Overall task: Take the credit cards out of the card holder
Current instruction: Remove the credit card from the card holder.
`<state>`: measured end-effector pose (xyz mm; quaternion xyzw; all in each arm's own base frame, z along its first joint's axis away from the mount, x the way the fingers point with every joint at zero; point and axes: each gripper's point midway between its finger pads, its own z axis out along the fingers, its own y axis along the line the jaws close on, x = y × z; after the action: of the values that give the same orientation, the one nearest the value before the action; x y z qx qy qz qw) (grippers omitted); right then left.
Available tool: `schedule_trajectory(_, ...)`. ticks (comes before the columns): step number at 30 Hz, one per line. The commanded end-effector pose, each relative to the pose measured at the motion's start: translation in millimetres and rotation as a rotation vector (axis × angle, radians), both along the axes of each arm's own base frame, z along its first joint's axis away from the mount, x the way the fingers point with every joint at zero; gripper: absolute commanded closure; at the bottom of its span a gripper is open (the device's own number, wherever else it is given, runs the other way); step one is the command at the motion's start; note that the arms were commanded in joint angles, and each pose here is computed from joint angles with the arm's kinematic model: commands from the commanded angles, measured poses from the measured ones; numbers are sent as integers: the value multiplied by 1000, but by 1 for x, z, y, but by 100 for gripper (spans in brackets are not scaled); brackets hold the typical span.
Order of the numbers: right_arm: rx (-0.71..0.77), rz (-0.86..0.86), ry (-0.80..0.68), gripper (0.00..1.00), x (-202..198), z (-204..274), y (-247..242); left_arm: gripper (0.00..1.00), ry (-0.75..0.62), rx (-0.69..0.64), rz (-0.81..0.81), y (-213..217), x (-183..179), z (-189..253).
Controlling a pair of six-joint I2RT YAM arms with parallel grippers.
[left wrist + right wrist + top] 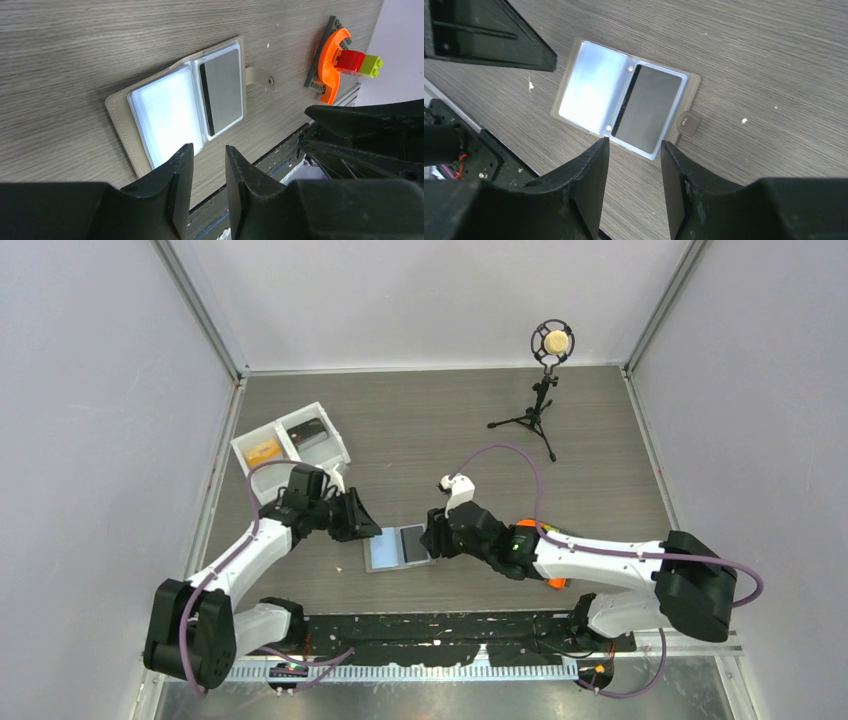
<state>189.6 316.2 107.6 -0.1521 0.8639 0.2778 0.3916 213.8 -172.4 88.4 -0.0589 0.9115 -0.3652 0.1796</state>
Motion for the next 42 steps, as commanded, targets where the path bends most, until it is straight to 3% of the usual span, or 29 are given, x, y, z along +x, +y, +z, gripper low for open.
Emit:
schedule_trajectory(1,129,-20,7,51,10,29,27,69,-90,-83,-22,-13,13,13)
schedule_trajectory(19,111,-49,141,61,24,-15,41,71,74,-16,-3,-4,-6,-48)
schedule_trajectory(32,78,-31,236,65,22,-58,37,72,78,18,4,0,-8,-51)
schedule_trajectory(42,54,-64,221,66,27,-59,30,72,79,31,6,1,-9,-54)
